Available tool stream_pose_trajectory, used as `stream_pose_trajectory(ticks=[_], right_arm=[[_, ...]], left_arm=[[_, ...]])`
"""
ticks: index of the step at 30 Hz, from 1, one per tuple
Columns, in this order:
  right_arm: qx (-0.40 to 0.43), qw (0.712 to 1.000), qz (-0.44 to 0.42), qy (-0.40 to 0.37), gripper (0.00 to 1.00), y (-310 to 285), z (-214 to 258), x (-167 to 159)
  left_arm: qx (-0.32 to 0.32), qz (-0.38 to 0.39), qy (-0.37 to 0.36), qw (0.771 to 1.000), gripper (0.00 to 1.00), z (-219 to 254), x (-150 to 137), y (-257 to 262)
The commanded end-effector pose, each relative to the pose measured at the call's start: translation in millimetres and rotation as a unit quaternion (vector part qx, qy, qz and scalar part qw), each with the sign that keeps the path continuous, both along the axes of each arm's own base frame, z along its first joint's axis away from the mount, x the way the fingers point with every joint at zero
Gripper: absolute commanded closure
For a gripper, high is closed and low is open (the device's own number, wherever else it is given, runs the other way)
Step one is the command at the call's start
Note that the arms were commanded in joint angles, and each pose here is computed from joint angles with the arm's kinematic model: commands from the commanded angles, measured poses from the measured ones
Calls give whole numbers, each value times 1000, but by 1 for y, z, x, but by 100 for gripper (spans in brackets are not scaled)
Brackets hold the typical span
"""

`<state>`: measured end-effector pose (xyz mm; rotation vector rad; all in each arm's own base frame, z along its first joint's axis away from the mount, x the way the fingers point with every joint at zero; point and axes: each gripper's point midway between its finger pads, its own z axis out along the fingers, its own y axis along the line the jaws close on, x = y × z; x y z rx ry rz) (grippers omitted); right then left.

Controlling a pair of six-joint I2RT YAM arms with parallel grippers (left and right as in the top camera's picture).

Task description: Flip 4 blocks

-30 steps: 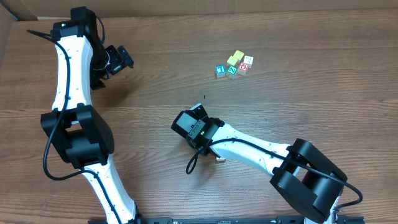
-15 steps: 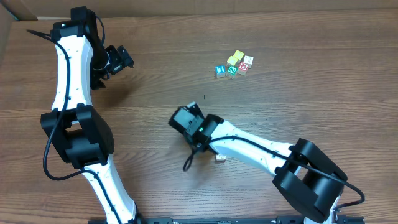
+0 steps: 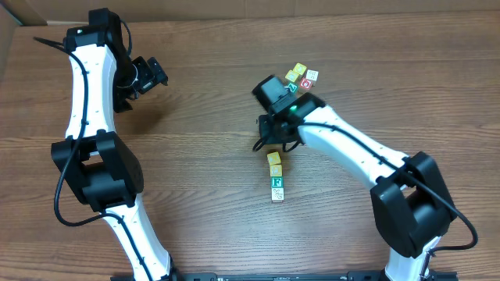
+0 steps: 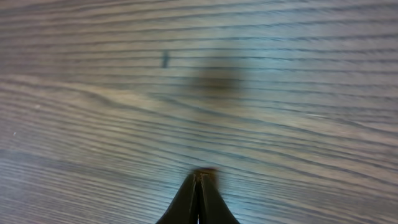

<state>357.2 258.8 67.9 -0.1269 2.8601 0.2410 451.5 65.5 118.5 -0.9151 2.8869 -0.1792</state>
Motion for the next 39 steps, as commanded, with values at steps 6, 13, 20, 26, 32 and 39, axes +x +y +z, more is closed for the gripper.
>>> stream_pose_trajectory(ticks=[6, 13, 20, 26, 32, 39], right_arm=[[23, 999, -1, 33, 96, 6, 0, -15], [22, 999, 0, 37, 96, 4, -17, -22], [23, 999, -10, 41, 96, 2, -26, -25], [23, 999, -14, 43, 96, 0, -36, -28], [25, 999, -14, 40, 96, 1, -36, -27], [18, 999, -14, 50, 96, -3, -38, -32]], left_arm=[[3, -7, -3, 1000, 0, 3, 0, -3], [3, -7, -3, 1000, 0, 3, 0, -3], [3, -7, -3, 1000, 0, 3, 0, -3], [2, -7, -3, 1000, 0, 3, 0, -3], [2, -7, -3, 1000, 0, 3, 0, -3], [3, -7, -3, 1000, 0, 3, 0, -3]])
